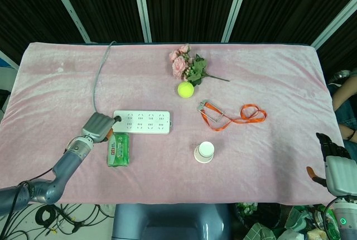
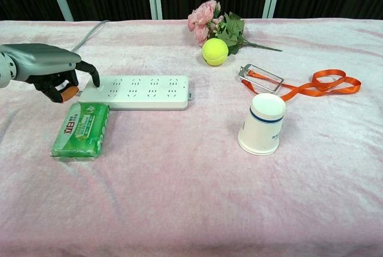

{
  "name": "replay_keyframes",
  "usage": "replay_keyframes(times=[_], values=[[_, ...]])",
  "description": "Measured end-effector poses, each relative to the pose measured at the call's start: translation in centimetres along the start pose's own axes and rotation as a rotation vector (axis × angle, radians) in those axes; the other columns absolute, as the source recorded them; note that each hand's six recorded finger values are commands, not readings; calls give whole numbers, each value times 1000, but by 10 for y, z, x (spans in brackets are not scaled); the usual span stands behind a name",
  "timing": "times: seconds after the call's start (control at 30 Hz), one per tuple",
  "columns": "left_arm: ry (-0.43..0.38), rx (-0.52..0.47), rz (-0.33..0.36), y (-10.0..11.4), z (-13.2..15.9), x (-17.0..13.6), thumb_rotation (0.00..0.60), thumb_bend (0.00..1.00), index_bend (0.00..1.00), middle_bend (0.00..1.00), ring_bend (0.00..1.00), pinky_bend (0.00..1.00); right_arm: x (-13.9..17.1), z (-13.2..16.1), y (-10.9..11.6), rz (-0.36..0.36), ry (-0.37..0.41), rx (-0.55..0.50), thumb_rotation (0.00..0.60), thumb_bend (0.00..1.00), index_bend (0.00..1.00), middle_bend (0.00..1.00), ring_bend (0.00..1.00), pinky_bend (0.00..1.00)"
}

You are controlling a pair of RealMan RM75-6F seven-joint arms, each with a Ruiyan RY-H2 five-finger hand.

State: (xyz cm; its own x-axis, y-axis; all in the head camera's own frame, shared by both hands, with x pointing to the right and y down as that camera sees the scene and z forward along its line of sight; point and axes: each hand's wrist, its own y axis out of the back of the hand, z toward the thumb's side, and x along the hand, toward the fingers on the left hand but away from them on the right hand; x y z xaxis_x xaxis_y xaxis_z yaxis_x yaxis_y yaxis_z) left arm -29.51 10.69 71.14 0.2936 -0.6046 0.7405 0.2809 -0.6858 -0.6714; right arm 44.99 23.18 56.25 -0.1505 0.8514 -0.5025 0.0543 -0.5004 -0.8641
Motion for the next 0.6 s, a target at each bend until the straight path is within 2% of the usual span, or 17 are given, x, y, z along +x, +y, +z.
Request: replay_keyframes(times=[0.6], values=[[-13,41,-63,-16,1,2,600,633,252,750,791,719,-1,0,0,5,-2,0,600,171,35,91,192,203]])
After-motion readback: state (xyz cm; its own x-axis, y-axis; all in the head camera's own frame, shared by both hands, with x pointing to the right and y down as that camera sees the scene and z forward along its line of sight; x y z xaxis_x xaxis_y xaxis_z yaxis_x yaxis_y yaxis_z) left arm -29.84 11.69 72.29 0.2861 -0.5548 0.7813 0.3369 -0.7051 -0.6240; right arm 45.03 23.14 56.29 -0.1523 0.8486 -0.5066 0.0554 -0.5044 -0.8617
